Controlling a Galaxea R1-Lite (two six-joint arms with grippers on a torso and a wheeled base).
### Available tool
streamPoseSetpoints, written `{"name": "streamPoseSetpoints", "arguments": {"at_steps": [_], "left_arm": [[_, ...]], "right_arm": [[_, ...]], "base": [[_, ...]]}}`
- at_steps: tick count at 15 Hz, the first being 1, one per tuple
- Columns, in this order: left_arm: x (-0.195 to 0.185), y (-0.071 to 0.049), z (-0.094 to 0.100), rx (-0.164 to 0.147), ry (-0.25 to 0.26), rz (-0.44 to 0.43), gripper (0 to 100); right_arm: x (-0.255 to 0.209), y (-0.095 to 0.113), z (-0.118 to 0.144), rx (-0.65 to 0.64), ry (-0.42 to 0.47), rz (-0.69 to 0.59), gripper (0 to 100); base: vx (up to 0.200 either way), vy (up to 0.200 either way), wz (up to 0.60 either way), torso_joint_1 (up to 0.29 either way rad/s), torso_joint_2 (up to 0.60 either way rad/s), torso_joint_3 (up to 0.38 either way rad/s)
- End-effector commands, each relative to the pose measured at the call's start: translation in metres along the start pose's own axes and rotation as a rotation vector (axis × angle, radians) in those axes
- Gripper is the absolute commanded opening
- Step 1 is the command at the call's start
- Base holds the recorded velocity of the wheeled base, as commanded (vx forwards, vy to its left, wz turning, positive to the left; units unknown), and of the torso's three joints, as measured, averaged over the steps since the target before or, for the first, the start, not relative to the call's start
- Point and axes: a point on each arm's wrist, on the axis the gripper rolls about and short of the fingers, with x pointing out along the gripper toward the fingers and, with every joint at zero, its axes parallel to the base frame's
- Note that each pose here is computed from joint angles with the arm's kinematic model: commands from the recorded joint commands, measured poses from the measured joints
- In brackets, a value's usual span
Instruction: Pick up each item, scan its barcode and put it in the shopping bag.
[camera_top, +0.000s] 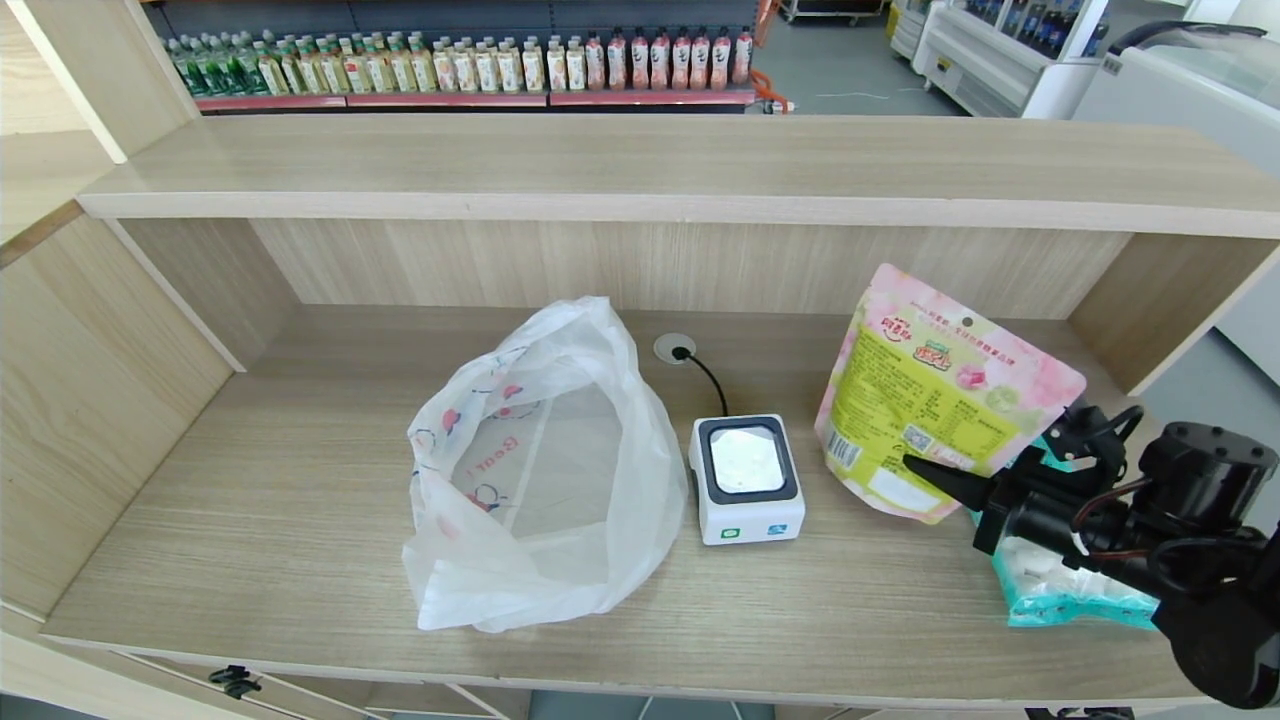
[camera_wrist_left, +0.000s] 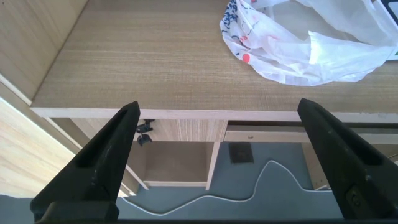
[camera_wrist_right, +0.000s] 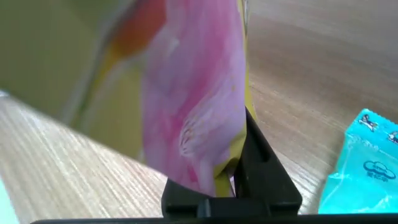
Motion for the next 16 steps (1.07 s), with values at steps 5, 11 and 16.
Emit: {"name": "streamPoseSetpoints", "arguments": {"at_steps": [5, 11, 16], "left_arm": [[0.000, 0.000, 0.000, 0.000, 0.000, 0.000, 100], [0.000, 0.000, 0.000, 0.000, 0.000, 0.000, 100], [0.000, 0.000, 0.000, 0.000, 0.000, 0.000, 100]], "right_arm": [[-0.034, 0.053, 0.038, -0.003, -0.067, 0.084, 0], [-0.057, 0.085, 0.097, -0.026, -0.218, 0.174, 0], [-0.092, 0.108, 0.163, 0.195, -0.111, 0.386, 0]], "base": [[0.000, 0.000, 0.00, 0.000, 0.00, 0.000], [0.000, 0.000, 0.00, 0.000, 0.00, 0.000], [0.000, 0.000, 0.00, 0.000, 0.00, 0.000]]}}
